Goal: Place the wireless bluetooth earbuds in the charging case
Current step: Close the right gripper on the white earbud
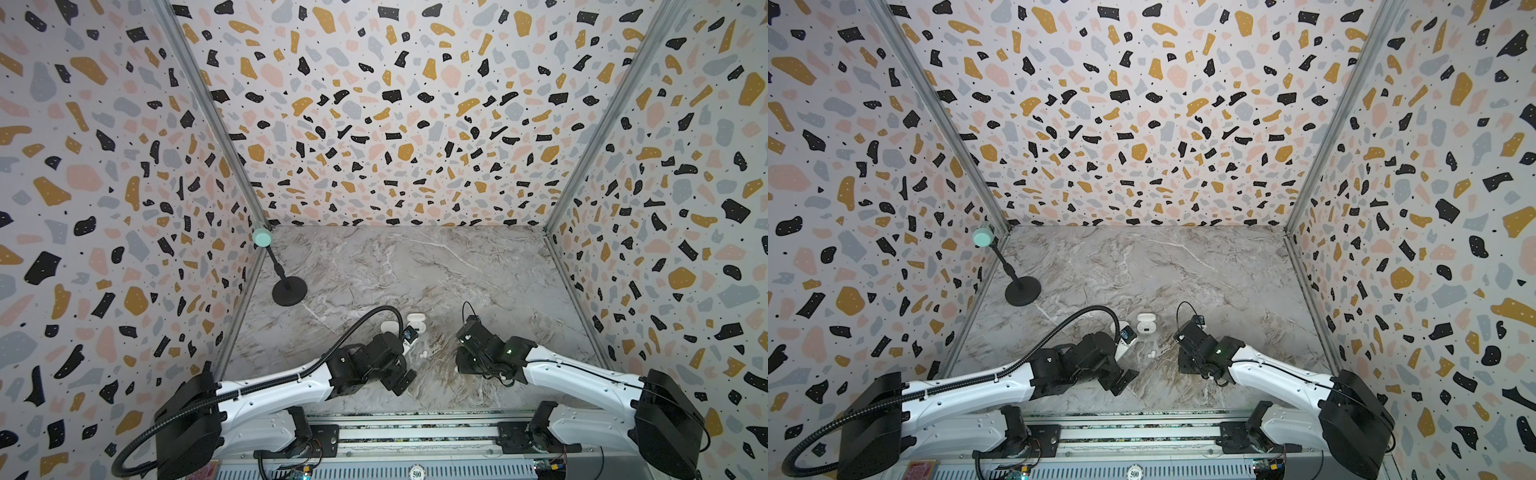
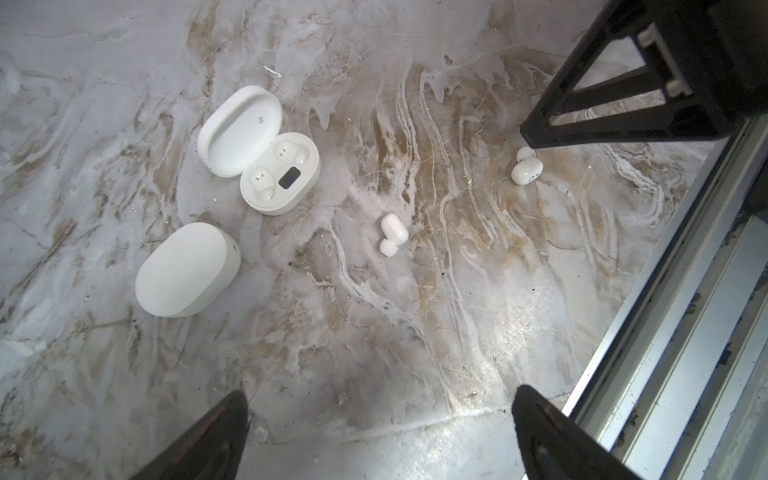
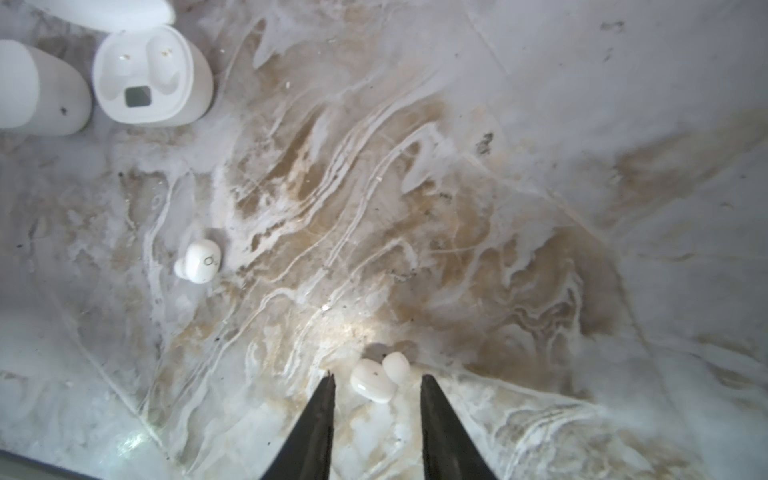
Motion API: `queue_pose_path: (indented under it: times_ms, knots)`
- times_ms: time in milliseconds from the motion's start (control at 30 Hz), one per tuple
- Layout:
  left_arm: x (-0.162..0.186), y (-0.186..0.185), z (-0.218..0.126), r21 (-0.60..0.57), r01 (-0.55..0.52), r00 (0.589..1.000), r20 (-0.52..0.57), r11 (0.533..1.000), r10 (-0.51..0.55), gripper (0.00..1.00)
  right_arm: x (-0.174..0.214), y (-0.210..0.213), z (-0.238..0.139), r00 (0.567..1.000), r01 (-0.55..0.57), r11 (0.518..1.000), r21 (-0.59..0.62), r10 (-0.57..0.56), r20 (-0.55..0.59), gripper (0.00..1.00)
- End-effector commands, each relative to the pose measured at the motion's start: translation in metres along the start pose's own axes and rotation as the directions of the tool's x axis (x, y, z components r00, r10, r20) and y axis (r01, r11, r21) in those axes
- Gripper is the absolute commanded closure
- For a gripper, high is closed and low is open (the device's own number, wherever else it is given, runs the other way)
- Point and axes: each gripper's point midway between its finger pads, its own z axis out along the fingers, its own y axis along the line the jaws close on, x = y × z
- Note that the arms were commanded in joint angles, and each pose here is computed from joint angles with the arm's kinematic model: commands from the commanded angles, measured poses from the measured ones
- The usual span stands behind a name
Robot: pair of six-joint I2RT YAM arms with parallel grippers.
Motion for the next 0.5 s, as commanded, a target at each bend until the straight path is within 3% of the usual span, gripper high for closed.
queue_pose_path:
  times_ms: [0, 300, 467]
  knots:
    - [-0.012, -0.006, -0.005, 0.021, -0.010, 1.000, 0.027, 1.000, 0.010, 0.00, 0.002, 0.003, -0.001, 1.000, 0.004, 1.000, -0.007, -0.004, -0.006, 0.64]
    - [-0.012, -0.006, -0.005, 0.022, -0.011, 1.000, 0.026, 1.000, 0.010, 0.00, -0.006, 0.012, -0.008, 0.980, 0.197, 0.980, -0.033, -0.197, 0.028, 0.63]
    - [-0.012, -0.006, -0.005, 0.018, -0.014, 1.000, 0.026, 1.000, 0.013, 0.00, -0.002, 0.013, -0.007, 0.959, 0.283, 0.959, -0.022, -0.284, -0.008, 0.66]
